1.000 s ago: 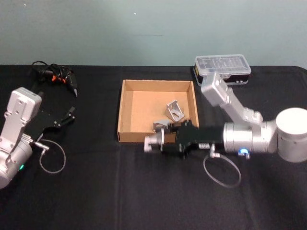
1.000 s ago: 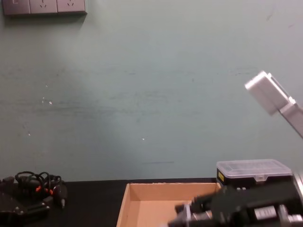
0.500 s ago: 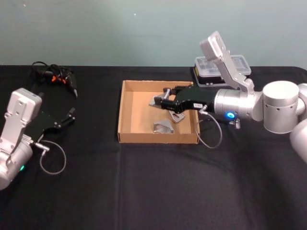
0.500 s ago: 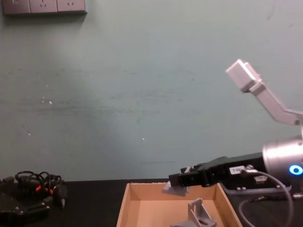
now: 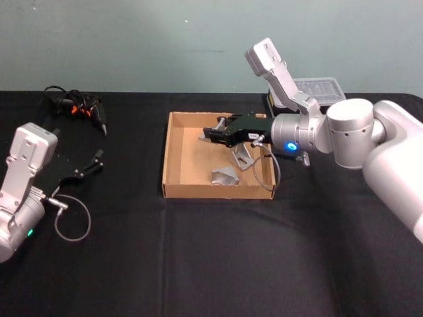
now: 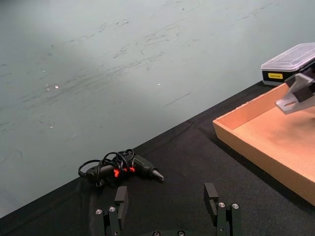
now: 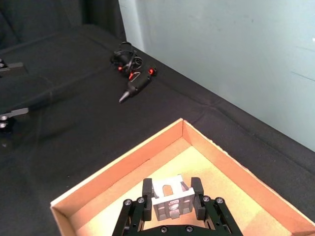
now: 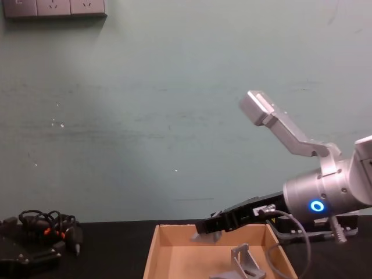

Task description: Use one hand to pick up the angle iron from the table and place it into the box.

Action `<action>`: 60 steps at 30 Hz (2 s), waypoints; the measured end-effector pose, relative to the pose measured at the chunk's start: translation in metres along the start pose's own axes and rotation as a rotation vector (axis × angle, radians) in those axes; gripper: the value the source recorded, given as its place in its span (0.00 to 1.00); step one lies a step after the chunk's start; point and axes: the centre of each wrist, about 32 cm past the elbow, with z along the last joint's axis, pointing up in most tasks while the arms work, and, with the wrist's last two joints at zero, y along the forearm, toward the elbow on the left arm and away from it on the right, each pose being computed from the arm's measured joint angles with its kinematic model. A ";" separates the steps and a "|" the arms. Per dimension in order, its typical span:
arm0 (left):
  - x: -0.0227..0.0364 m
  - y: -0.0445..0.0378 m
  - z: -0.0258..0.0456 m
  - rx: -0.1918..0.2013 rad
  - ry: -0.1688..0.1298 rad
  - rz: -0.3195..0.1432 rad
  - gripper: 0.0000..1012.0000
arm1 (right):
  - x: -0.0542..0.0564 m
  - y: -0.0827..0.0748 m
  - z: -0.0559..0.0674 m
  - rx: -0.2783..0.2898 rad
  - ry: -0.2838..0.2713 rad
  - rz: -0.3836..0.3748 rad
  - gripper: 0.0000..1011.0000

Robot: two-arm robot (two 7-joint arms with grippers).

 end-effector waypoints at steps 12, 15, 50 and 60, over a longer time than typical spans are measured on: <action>0.0000 0.0000 0.0000 0.000 0.000 0.000 1.00 | 0.001 0.003 0.000 0.001 0.006 -0.001 0.47; 0.0000 0.0000 0.0000 0.000 0.000 0.000 1.00 | 0.001 0.003 0.000 0.001 0.005 0.000 0.54; 0.0000 0.0000 0.0000 0.000 0.000 0.000 1.00 | -0.002 -0.004 -0.005 0.011 -0.009 0.006 0.99; 0.0000 0.0000 0.0000 0.000 0.000 0.000 1.00 | -0.020 -0.020 -0.029 0.113 -0.028 -0.091 0.99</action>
